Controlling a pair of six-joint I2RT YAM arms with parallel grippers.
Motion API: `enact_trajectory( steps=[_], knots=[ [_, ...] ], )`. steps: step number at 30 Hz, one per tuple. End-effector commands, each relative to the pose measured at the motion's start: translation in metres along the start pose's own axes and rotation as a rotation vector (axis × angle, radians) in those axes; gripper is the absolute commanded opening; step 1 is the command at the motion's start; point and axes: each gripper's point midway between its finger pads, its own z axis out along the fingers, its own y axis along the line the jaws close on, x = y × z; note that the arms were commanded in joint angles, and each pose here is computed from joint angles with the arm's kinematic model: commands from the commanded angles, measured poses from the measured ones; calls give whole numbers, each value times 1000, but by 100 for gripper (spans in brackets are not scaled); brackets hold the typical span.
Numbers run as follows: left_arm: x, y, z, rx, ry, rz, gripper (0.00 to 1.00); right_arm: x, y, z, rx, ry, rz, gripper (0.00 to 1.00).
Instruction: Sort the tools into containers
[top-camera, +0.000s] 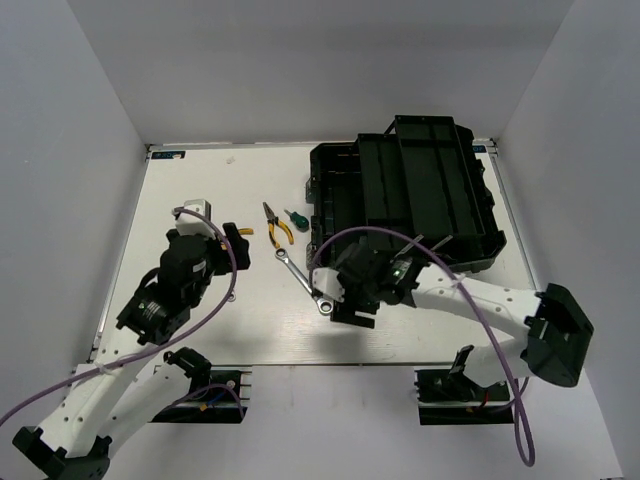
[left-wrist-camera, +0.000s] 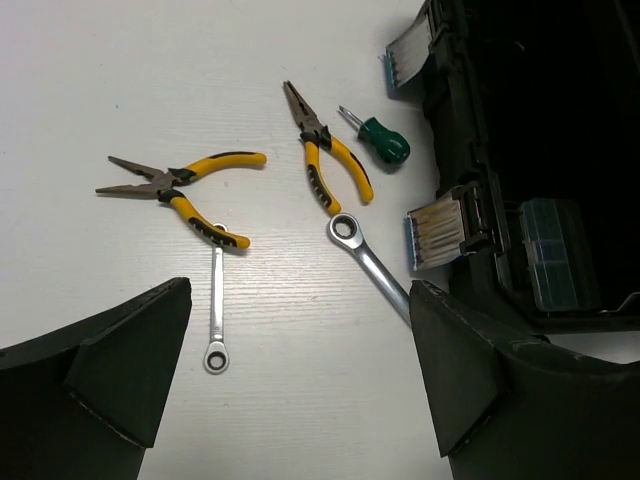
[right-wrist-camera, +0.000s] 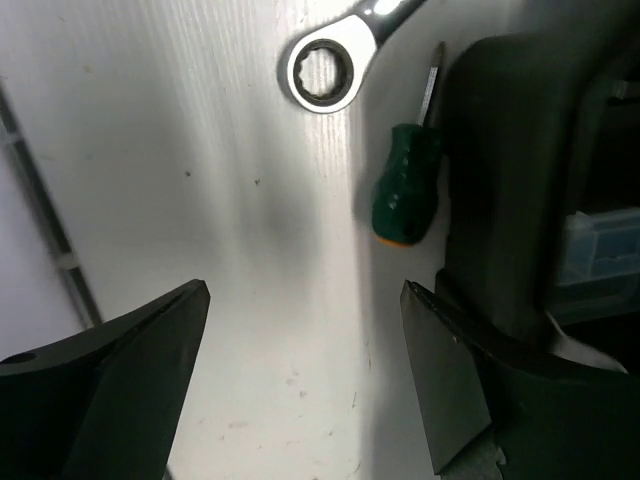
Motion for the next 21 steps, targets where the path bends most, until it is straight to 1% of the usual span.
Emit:
enact_trajectory(
  steps=[1, 2, 3, 5, 6, 13, 15, 16, 21],
  knots=[
    [10, 15, -2, -58, 10, 1, 100, -6, -25, 23, 194, 37, -84, 83],
    [12, 16, -3, -62, 19, -4, 100, -4, -23, 32, 193, 71, -90, 83],
    [12, 16, -3, -62, 19, -4, 100, -12, -29, 31, 222, 70, -72, 85],
    [16, 17, -2, -65, 26, 0, 100, -12, -29, 42, 229, 108, -76, 85],
    [16, 17, -2, -65, 27, 0, 100, -16, -33, 41, 280, 117, -99, 85],
    [16, 18, -6, -58, 11, -7, 100, -13, -48, 49, 414, 182, -142, 85],
    [16, 18, -6, -58, 11, -7, 100, -8, -48, 55, 411, 216, -141, 85],
    [16, 18, -6, -58, 11, -7, 100, -12, -48, 56, 409, 209, -136, 85],
    [14, 18, -8, -55, 2, -12, 100, -4, -39, 67, 347, 236, -126, 83]
  ],
)
